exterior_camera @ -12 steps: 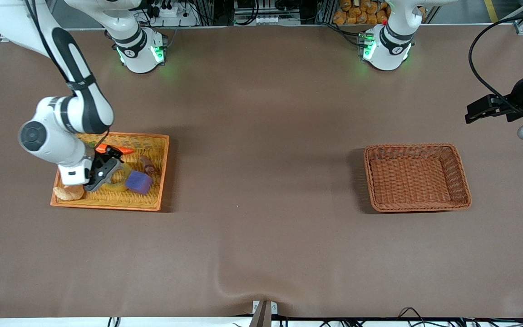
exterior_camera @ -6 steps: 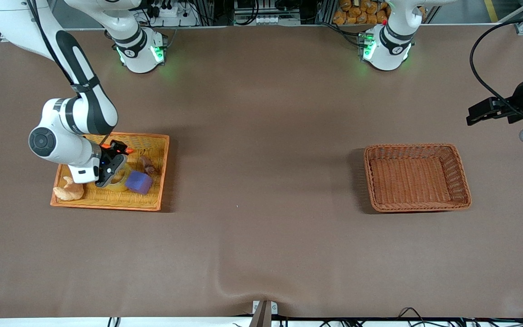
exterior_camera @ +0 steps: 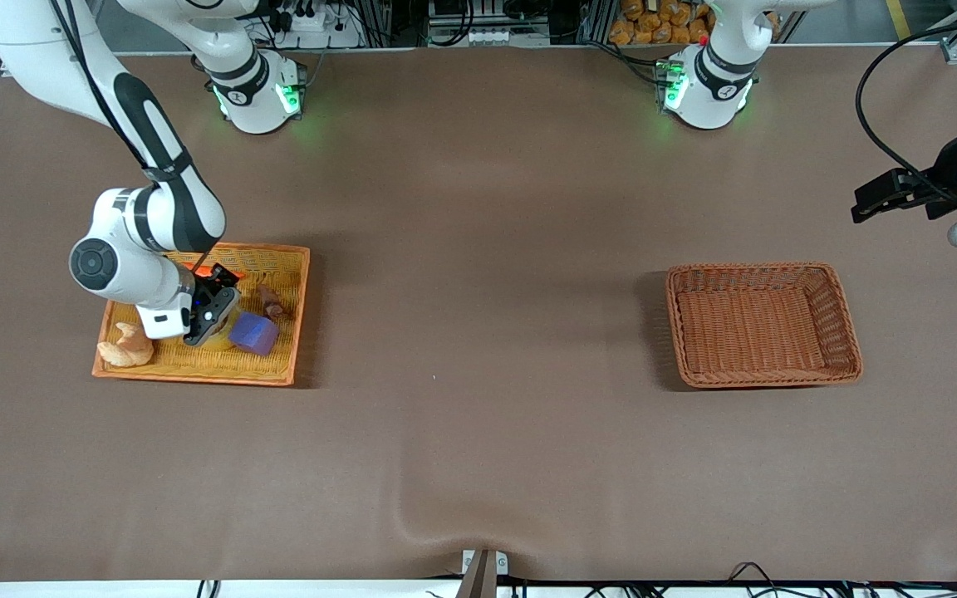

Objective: Transfer tape with both arms
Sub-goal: 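Reach the right gripper down onto the yellow tape roll and grasp it, then lift the tape and set it on the table while the left gripper approaches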

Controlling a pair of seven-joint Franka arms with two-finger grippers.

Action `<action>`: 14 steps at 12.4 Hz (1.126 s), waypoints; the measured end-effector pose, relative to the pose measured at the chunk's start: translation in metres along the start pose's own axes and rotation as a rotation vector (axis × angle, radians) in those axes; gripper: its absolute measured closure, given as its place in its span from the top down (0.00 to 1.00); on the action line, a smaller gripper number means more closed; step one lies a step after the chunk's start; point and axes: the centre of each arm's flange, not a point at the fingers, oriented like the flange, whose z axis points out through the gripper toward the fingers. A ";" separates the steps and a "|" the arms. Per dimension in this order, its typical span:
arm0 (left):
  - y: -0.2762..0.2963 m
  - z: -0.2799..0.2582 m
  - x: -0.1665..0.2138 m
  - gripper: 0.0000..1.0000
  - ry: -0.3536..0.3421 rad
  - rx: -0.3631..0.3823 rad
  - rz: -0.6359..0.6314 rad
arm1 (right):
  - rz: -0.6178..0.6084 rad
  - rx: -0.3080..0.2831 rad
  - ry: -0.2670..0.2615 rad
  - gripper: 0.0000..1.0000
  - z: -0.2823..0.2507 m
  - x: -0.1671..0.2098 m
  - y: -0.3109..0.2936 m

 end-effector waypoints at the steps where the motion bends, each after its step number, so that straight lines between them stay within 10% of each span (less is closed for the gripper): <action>1: -0.001 0.000 0.000 1.00 0.001 0.000 -0.002 | 0.000 0.001 -0.001 0.48 0.001 0.000 0.000; 3: 0.000 0.001 -0.001 1.00 -0.002 0.000 -0.001 | -0.003 -0.002 0.003 0.25 -0.004 0.002 0.000; 10: 0.001 0.004 -0.001 1.00 -0.009 0.001 0.002 | -0.050 -0.021 0.022 0.24 -0.134 0.033 -0.018; 14: 0.000 0.005 -0.001 1.00 -0.010 0.001 0.001 | 0.087 -0.056 0.049 0.24 -0.228 0.143 -0.108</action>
